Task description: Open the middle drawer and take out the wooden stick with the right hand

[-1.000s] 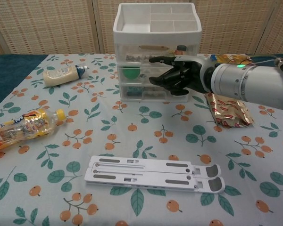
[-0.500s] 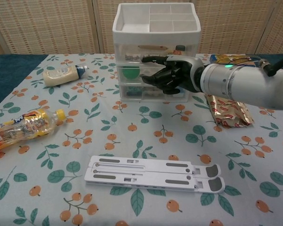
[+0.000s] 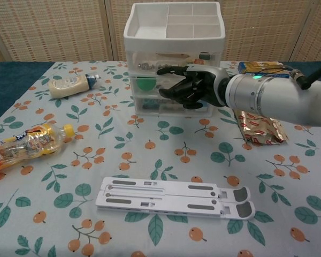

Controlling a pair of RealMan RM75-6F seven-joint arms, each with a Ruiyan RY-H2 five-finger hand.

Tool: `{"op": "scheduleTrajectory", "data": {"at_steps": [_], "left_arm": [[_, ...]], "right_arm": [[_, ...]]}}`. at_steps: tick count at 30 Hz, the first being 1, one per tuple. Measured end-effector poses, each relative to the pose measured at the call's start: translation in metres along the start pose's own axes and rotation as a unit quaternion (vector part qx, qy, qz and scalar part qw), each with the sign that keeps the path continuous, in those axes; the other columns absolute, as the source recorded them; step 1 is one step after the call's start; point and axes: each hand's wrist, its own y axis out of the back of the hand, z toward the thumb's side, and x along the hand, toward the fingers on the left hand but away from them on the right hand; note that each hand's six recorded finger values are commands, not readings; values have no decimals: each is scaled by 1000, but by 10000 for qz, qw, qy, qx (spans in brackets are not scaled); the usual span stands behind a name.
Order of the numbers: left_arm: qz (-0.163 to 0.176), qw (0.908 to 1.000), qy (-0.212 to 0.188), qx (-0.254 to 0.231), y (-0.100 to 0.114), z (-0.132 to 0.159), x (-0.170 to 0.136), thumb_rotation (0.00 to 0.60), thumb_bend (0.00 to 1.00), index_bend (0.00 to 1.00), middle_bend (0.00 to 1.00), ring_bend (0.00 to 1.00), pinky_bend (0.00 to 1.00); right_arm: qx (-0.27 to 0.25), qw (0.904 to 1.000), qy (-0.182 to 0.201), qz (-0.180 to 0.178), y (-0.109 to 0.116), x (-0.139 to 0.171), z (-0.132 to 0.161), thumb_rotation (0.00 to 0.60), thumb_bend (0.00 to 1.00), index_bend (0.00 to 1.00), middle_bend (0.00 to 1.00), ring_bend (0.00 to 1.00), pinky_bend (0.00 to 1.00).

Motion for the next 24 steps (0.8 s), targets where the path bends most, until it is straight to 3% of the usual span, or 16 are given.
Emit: {"op": "scheduleTrajectory", "data": {"at_steps": [24], "left_arm": [[-35,10000,-3,-36,-2,0,-1,600,136,99,67,100,106]], "right_arm": [[35,9997,57,229,-17,25,-6,600,479,107,852,893,949]]}}
